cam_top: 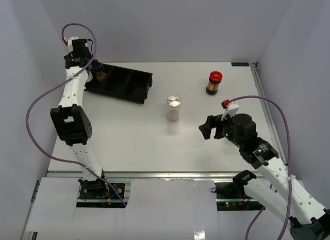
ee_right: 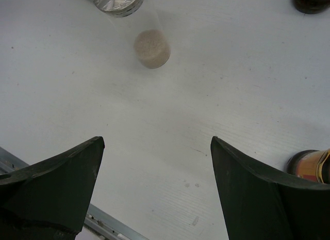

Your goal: Organize the condiment bottles

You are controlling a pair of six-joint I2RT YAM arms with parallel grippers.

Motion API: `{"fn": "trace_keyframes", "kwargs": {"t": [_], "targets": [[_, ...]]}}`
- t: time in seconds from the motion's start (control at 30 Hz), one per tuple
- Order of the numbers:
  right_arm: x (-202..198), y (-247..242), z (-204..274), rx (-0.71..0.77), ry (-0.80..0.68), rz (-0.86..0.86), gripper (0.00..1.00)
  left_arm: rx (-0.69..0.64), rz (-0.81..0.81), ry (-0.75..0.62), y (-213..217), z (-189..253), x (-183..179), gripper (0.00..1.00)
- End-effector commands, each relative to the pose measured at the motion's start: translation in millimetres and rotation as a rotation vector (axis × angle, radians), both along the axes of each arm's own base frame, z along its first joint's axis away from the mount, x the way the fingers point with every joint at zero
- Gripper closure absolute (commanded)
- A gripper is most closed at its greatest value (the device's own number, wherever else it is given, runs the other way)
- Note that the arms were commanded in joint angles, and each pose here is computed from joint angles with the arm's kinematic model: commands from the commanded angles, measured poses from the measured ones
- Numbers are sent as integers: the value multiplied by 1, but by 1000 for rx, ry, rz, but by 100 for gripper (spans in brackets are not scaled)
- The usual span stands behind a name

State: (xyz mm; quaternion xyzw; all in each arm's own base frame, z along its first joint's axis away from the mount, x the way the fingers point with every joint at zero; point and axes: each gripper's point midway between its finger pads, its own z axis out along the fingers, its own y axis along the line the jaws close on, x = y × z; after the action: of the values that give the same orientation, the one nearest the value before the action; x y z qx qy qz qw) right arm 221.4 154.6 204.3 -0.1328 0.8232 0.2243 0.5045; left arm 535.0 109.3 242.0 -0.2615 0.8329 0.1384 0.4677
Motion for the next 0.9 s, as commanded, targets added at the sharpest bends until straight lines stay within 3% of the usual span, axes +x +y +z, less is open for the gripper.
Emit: {"fn": "trace_keyframes", "kwargs": {"t": [0.0, 0.87], "targets": [[3, 1, 26, 16, -67, 6, 10, -17, -42, -189, -7, 40, 23, 100], [11, 2, 19, -15, -44, -6, 10, 27, -141, -217, -13, -46, 51, 100]]}}
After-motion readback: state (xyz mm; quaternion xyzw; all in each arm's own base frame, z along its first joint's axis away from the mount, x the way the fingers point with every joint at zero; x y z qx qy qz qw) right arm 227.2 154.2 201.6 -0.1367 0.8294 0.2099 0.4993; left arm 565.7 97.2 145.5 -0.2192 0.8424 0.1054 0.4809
